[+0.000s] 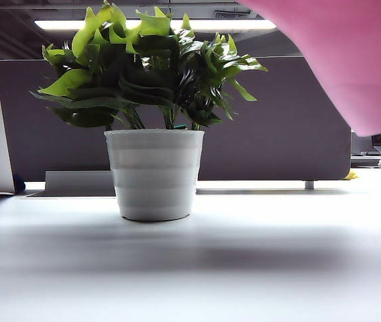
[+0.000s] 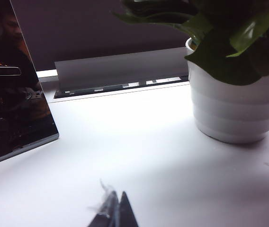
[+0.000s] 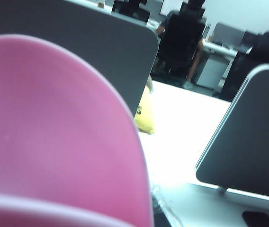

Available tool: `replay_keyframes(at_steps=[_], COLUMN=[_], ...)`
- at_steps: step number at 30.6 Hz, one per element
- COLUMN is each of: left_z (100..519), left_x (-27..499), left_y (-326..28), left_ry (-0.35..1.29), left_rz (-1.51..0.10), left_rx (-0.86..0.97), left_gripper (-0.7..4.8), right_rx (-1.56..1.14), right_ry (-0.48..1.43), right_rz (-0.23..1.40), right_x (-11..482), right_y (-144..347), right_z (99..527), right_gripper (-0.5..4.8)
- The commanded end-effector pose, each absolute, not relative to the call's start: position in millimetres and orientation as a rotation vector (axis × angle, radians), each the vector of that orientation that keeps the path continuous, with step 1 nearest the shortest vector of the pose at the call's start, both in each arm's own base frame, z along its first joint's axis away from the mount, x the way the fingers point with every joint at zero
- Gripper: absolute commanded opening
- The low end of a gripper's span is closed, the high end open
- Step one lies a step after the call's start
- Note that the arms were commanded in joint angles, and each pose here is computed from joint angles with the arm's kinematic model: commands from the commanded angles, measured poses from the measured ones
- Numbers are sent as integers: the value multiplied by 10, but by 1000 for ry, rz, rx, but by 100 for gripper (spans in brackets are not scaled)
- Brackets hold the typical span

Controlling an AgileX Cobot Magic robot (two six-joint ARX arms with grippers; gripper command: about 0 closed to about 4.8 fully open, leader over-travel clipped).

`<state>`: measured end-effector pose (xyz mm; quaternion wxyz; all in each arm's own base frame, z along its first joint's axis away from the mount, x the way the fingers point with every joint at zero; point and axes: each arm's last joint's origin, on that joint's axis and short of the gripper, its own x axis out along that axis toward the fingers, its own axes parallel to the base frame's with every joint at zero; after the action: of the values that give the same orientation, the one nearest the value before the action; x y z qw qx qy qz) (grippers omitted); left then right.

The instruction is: Pick up the watering can from the table, water the potted plant, and put the can back.

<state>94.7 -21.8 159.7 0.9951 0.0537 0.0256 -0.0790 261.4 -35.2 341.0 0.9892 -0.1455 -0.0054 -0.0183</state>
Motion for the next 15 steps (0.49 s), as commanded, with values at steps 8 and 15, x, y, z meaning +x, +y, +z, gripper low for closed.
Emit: replay_keyframes(at_steps=[8,15], left_z=[1611,1611], left_x=[948,948], left_y=[-216,-216], left_ry=[39,39], left_rz=[-155,-155], left_rx=[105,105], left_gripper=[-5,-5], right_rx=[-460,-561], right_ry=[-104,-145], right_rz=[-95,-93], right_x=[2566,2555], right_y=[-237,-153], right_z=[3895,4014], right_gripper=[-6,-6])
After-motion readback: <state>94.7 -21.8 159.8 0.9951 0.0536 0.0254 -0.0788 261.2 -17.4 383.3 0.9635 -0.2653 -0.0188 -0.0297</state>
